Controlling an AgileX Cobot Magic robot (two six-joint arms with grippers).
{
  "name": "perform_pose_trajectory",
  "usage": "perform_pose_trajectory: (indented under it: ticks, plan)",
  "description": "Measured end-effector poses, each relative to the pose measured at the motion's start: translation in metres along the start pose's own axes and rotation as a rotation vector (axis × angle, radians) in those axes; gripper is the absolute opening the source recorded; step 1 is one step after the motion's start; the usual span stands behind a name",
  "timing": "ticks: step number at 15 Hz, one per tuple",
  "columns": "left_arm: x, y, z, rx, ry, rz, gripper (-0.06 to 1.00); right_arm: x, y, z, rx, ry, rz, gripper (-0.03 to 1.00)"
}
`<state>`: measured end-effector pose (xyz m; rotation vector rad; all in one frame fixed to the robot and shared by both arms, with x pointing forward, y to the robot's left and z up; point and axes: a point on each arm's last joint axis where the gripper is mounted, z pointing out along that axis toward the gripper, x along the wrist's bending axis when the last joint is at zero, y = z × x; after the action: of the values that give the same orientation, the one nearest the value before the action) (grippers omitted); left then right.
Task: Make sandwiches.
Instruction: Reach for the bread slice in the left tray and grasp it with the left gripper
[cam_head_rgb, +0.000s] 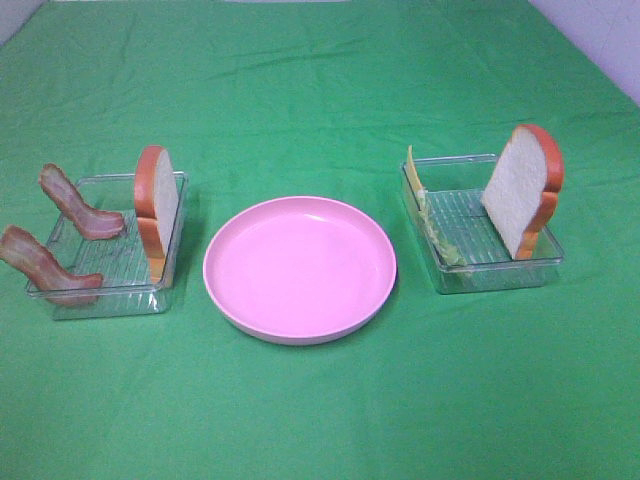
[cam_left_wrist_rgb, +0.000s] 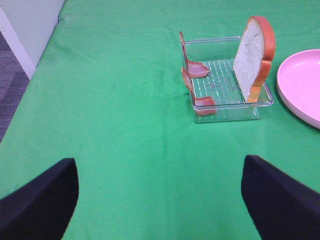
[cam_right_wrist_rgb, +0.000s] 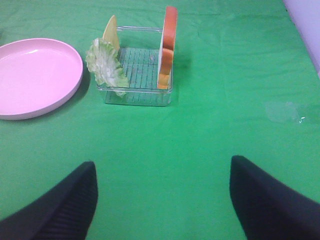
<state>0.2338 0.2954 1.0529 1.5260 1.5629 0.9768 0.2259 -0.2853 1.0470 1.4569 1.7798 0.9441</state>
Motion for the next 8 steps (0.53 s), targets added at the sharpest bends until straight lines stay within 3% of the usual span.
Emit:
perform_pose_trajectory:
  ticks: [8]
  plan:
    - [0.0000, 0.0000, 0.0000, 0.000, 0.000, 0.000, 0.83, 0.0000, 0.0000, 0.0000, 0.000, 0.000, 0.000, 0.70]
